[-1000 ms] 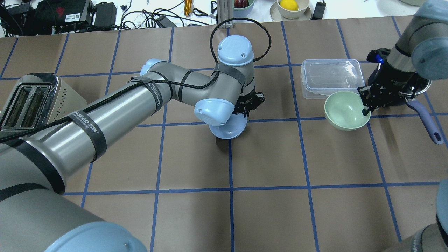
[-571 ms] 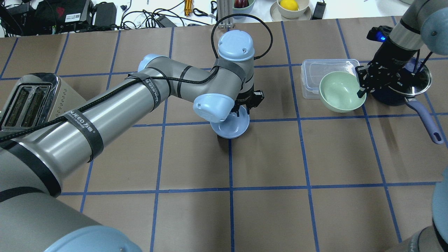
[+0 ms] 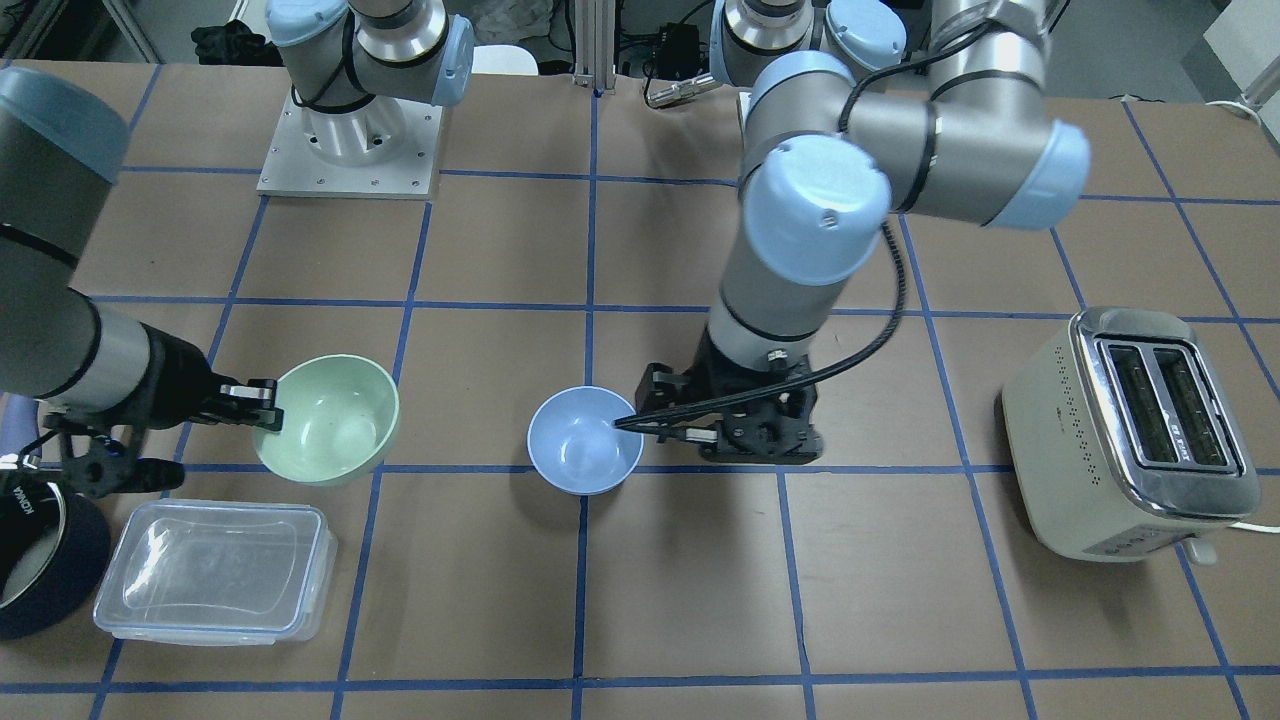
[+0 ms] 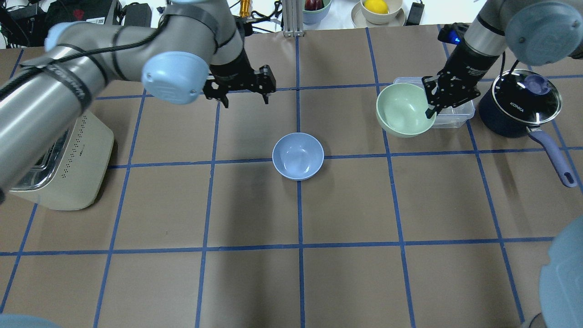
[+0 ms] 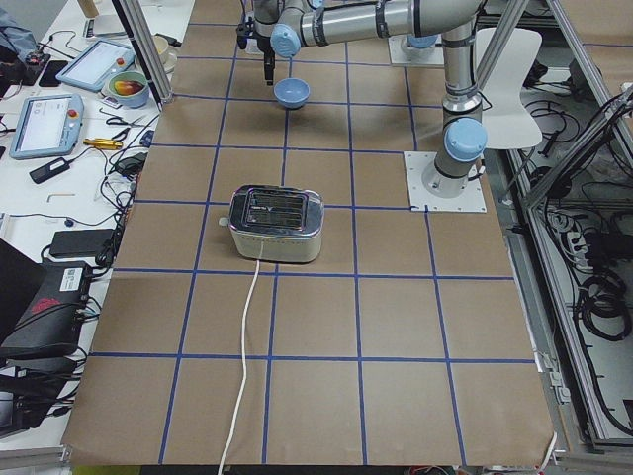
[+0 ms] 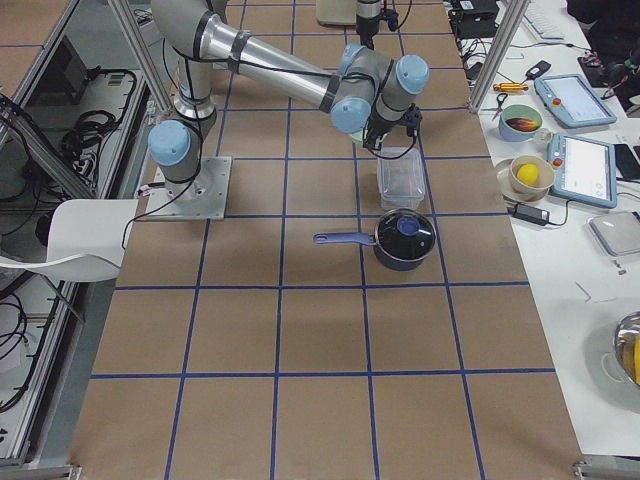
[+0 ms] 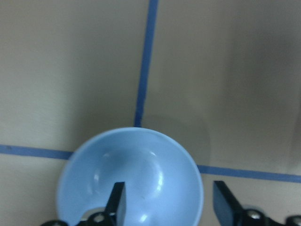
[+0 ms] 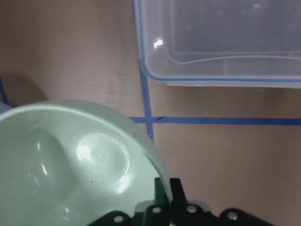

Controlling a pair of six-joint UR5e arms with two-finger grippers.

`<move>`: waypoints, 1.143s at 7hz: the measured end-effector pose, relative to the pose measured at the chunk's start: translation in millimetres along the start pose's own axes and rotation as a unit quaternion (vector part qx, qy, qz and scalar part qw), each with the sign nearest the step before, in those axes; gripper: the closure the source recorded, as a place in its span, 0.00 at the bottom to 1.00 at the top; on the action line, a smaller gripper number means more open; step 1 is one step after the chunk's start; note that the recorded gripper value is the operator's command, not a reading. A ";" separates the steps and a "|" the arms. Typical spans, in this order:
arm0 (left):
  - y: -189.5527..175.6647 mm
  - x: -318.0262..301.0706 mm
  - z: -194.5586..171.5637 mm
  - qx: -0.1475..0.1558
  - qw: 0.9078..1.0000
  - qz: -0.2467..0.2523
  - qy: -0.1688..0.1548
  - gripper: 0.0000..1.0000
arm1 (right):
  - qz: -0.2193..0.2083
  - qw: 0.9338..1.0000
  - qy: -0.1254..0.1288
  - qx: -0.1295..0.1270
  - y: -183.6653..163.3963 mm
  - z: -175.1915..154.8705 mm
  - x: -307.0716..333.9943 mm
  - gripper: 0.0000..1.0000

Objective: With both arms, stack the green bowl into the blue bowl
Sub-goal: 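Release blue bowl with left gripper while right gripper carries green bowl over it, then lower the pale green bowl into the light blue bowl and open the right gripper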

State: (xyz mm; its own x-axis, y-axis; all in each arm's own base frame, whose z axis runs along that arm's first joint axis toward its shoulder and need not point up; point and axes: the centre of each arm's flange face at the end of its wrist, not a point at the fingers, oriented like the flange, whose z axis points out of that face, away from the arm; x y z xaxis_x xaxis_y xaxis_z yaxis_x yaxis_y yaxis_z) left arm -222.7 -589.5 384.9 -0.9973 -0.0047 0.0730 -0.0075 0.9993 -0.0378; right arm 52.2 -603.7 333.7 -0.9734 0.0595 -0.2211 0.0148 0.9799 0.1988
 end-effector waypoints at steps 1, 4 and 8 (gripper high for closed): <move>14.5 -36.4 -39.6 -0.014 1.000 0.011 -0.006 0.00 | -0.001 1.000 -0.002 -0.001 3.6 13.0 -46.9 1.00; 75.3 -94.8 -125.0 -0.017 0.999 0.033 -0.025 0.00 | -0.012 1.000 0.008 -0.024 24.3 70.1 -162.1 1.00; 64.3 -102.6 -121.8 0.025 0.999 0.030 -0.034 0.00 | -0.021 0.999 0.014 -0.019 16.7 123.7 -190.2 1.00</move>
State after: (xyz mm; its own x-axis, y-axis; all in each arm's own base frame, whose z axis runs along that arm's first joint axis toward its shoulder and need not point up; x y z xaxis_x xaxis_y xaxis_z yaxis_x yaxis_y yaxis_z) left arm -112.0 -520.1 496.3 -0.9987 0.0500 0.0010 0.0498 0.9948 -0.0890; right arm 265.9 -575.1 261.0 -0.9790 0.0123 -0.2033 -0.0349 0.9733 0.2267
